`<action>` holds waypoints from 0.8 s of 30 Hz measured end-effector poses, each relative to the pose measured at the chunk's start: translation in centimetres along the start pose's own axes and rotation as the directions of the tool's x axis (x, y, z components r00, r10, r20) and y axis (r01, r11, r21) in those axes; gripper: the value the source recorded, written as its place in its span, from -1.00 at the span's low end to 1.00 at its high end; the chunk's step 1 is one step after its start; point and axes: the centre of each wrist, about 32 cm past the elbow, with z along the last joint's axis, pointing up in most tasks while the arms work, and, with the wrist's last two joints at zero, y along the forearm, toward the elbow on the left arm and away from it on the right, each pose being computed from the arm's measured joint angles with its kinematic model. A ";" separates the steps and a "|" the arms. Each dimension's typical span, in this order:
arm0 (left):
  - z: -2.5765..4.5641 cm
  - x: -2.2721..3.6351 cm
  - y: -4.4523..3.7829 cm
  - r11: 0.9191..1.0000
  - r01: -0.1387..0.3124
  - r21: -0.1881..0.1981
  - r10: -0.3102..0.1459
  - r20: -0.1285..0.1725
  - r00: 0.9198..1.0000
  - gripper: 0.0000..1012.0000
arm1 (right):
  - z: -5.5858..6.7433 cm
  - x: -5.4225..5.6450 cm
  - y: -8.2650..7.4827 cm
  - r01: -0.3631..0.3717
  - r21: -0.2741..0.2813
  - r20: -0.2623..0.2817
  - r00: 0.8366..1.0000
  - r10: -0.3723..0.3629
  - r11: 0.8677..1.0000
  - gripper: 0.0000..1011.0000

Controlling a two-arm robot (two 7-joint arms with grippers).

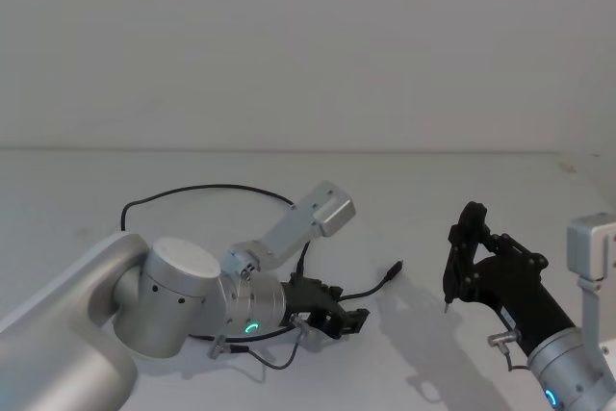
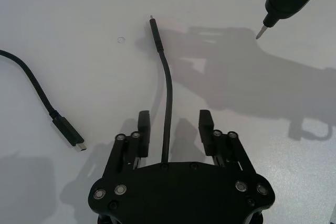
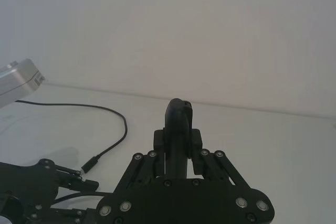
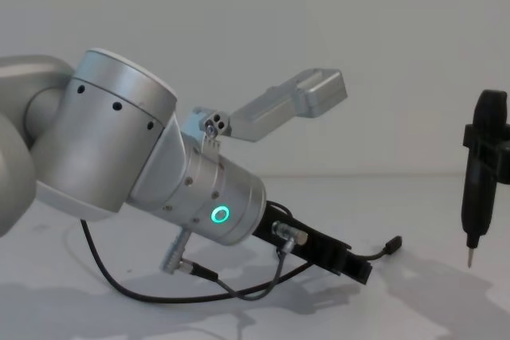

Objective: Pick up the data cable with the one hand.

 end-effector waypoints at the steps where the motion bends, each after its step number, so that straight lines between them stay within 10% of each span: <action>1: 0.00 -0.01 -0.02 1.000 -0.001 0.001 0.001 0.000 1.000 0.02 | 0.0 0.0 0.0 0.000 0.000 0.000 1.000 0.000 1.000 -0.45; 16: 0.01 -0.04 -0.14 1.000 -0.003 0.004 0.003 0.001 1.000 -0.86 | 0.0 0.0 0.0 0.000 0.000 0.000 1.000 0.000 1.000 -0.45; 24: 0.01 -0.03 -0.14 1.000 -0.004 0.004 0.004 0.002 1.000 -0.91 | 0.0 0.0 0.0 0.000 0.001 0.000 1.000 0.000 1.000 -0.45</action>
